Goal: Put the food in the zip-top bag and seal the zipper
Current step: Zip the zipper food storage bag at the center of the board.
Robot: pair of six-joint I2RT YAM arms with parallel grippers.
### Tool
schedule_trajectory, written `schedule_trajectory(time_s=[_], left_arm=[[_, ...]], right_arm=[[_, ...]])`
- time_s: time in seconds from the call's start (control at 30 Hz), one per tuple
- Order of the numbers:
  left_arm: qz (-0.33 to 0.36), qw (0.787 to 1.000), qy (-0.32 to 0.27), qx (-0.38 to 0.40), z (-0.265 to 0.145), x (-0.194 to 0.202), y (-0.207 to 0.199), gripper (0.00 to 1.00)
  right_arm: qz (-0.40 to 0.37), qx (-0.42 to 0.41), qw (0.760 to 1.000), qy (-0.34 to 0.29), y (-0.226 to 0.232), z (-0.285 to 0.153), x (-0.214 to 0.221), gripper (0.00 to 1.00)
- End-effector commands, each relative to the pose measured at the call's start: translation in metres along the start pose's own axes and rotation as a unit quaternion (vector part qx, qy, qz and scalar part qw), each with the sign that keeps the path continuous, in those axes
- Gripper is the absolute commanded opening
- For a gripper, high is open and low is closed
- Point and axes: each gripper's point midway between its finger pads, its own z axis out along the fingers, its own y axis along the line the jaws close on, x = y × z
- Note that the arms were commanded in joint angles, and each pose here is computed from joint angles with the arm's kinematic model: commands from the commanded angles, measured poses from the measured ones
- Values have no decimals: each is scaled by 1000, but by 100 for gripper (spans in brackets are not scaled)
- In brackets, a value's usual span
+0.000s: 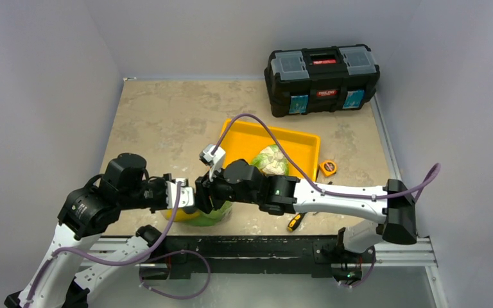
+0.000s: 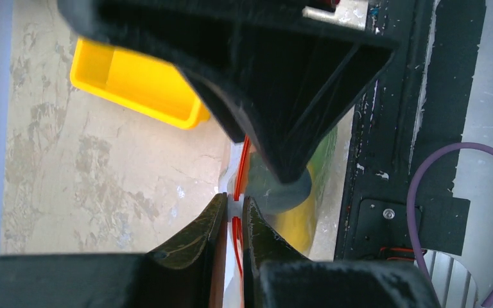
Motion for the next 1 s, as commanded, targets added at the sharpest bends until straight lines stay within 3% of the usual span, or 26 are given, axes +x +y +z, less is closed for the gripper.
schedule_trajectory(time_s=[0.0, 0.07, 0.23, 0.53, 0.73, 0.97], left_arm=[[2, 999, -37, -3, -5, -17, 1, 0], [1, 999, -37, -2, -5, -17, 1, 0], [1, 999, -34, -5, -8, -15, 0, 0], [0, 1000, -6, -24, -10, 0, 1, 0], [0, 999, 17, -32, -12, 9, 3, 0], [16, 995, 57, -83, -23, 21, 21, 0]], right_arm=[[-27, -49, 998, -30, 26, 7, -29, 39], [-42, -76, 996, -32, 36, 10, -30, 31], [-71, -29, 996, -36, 17, 9, -33, 1], [-138, 39, 988, -54, -24, -23, -21, 0], [-160, 70, 977, -123, -46, -62, -27, 0], [-165, 78, 976, -116, -54, -68, -18, 0]])
